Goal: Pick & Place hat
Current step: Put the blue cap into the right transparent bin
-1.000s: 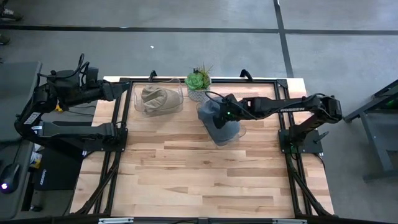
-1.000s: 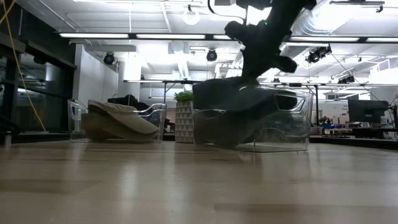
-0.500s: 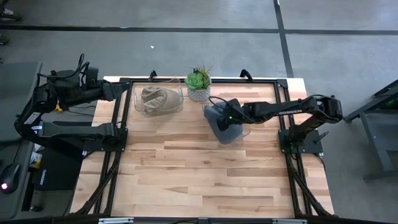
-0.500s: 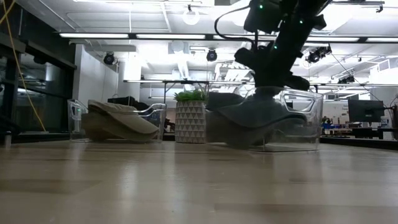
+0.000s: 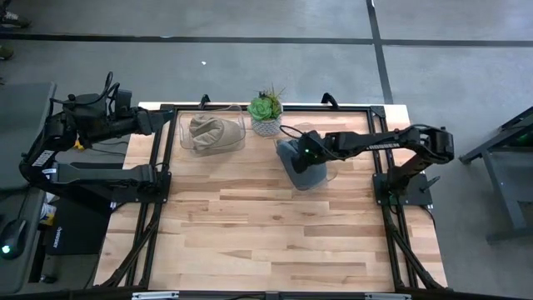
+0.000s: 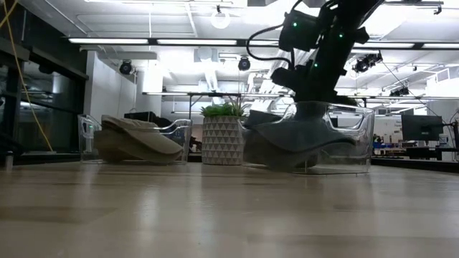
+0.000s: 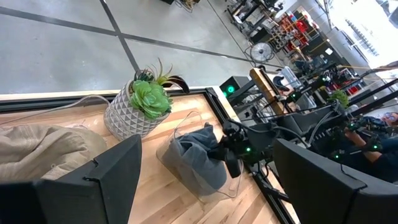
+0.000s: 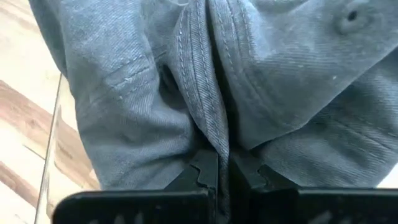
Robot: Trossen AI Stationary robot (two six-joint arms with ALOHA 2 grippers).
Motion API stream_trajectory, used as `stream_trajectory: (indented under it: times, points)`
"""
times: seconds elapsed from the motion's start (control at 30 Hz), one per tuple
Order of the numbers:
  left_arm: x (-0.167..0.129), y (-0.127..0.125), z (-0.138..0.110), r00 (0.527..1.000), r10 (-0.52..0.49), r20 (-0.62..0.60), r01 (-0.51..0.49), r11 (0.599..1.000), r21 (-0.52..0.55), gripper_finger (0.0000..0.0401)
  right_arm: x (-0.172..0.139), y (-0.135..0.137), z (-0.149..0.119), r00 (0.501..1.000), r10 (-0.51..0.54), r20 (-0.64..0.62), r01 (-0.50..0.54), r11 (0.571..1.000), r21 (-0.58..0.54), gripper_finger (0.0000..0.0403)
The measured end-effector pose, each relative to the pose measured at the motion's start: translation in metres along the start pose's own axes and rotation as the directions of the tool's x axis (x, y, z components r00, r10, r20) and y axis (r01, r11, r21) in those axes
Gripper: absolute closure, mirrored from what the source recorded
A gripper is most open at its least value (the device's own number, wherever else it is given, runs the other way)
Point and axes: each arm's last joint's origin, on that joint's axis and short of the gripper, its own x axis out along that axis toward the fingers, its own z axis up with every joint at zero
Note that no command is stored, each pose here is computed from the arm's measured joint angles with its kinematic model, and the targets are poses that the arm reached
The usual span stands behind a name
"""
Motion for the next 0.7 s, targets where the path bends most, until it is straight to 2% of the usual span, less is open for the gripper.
stream_trajectory:
  times: [0.3, 0.7]
  points:
    - [0.000, 0.000, 0.000, 1.000, -0.001, 0.000, 0.001, 1.000, 0.000, 0.0080, -0.013, -0.009, 0.007, 0.999, 0.047, -0.012, -0.047, 0.999, 0.007, 0.0357]
    - [0.000, 0.000, 0.000, 1.000, -0.001, -0.001, 0.001, 1.000, -0.005, 0.0080, -0.052, -0.021, 0.017, 0.984, 0.164, 0.073, -0.164, 0.986, -0.006, 0.0357]
